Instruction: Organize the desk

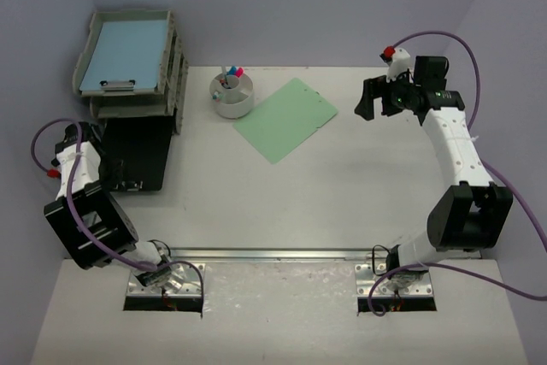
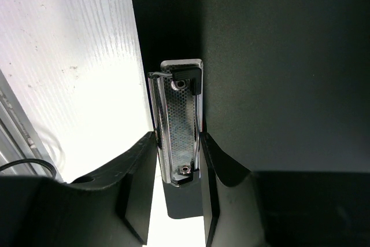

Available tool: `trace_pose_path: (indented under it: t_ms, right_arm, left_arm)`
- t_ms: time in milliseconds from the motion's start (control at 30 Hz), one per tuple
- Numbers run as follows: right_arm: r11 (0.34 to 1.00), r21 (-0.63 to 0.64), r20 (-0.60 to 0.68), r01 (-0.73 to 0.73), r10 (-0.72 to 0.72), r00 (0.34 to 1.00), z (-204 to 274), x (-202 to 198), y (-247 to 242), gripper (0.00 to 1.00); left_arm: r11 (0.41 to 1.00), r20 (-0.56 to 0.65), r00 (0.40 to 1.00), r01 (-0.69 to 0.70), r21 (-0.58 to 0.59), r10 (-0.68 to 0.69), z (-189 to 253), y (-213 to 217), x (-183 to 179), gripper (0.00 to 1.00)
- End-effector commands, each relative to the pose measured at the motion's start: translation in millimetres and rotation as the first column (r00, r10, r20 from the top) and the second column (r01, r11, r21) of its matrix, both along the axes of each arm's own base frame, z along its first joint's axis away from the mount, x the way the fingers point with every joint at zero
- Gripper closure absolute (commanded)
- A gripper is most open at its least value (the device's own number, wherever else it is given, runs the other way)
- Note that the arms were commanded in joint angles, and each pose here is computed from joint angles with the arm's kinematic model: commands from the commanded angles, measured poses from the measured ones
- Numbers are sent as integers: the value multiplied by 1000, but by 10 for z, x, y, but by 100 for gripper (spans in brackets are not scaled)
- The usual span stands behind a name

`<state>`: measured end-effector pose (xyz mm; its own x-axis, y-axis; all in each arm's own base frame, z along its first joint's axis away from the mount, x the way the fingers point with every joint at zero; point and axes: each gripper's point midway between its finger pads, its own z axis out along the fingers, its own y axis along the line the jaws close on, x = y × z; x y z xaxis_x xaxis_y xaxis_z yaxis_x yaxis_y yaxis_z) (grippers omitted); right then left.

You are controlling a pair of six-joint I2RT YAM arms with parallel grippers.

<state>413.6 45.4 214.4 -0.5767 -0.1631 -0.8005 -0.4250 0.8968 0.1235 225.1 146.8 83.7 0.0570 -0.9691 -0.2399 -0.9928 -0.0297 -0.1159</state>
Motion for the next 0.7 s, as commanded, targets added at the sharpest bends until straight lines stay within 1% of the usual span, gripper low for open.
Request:
trace_pose_path:
  t_ms: [0, 67, 233, 467, 667]
  right_arm:
    - [1000, -8, 70, -11, 11, 997, 228, 142, 36, 1]
    - [1000, -7, 72, -9, 9, 997, 239, 146, 37, 1]
    - [1000, -11, 68, -1, 1, 998, 229, 140, 29, 1]
    - [1000, -15, 67, 9, -8, 998, 228, 146, 13, 1]
    - [1000, -16, 69, 13, -11, 998, 250, 176, 7, 1]
  left_arm:
    - [994, 106, 992, -77, 74, 68, 215, 243, 314, 100]
    - [991, 104, 991, -94, 94, 84, 213, 317, 357, 100]
    - [991, 114, 989, -106, 86, 96, 182, 325, 510, 100]
    - [992, 141, 989, -64, 107, 49, 224, 245, 840, 100]
    - [989, 150, 987, -78, 126, 59, 233, 327, 1118, 100]
